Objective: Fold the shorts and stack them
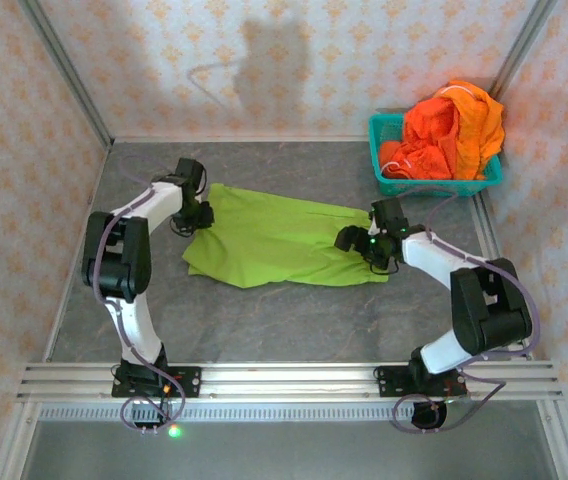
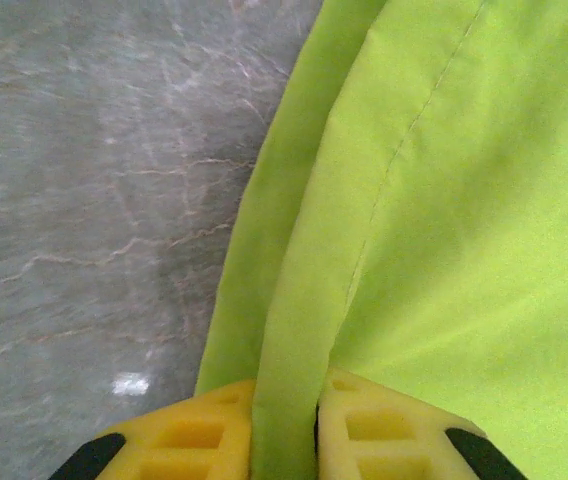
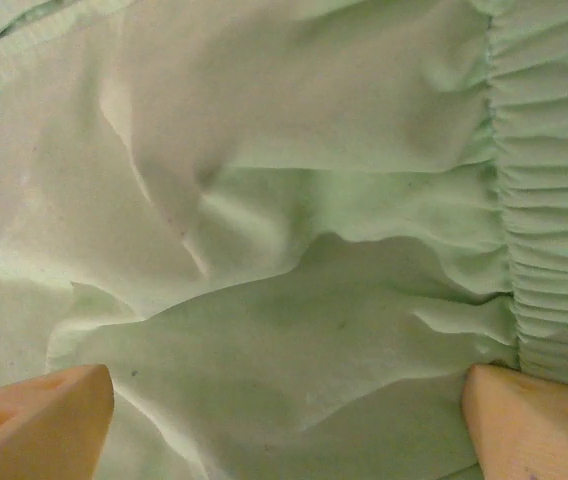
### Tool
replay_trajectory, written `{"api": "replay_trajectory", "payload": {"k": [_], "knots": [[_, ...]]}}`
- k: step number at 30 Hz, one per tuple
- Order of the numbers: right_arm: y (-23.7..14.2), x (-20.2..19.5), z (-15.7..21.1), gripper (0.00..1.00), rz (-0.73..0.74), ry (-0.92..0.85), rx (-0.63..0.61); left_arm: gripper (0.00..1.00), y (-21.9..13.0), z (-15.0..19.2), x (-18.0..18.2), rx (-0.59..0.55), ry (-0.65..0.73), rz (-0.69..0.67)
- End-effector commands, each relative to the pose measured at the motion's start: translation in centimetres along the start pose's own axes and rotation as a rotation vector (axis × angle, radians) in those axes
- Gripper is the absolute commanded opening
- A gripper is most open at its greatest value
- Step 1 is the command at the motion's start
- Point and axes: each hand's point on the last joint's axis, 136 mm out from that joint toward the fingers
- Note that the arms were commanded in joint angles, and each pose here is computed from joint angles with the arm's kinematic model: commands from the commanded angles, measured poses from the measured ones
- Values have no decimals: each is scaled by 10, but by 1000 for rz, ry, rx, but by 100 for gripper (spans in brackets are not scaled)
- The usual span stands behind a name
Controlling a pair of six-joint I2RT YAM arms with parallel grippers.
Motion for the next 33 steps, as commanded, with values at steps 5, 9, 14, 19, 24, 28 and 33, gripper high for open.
{"api": "replay_trajectory", "payload": {"k": [5,9,14,19,24,28,33], "knots": [[17,-26,21,90,74,25,58,22,-14,6,38,-20,-57,-81],[16,-25,19,91,68,20,54,30,-16,8,49,-23,-91,-77],[12,-16,13,91,37,22,38,50,-33,13,48,-47,-107,-41],[-18,15,-12,93,-75,7,-61,85,-86,17,6,-156,-133,244],[-46,43,-43,99,-150,-25,-153,100,-110,36,-33,-138,-97,428],[-41,51,-62,99,-152,-22,-143,100,-90,52,-56,-83,-108,528],[-18,41,-75,99,-99,12,-124,100,-47,73,-57,-21,-161,524]]}}
Point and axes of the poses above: each hand's point on the last joint's axis, 136 mm out from that joint toward the fingers, its own y axis out along the fingers, its own x axis along the line the jaws close on, z = x × y, and after that the axes turned 12 degrees about -y, right-handed
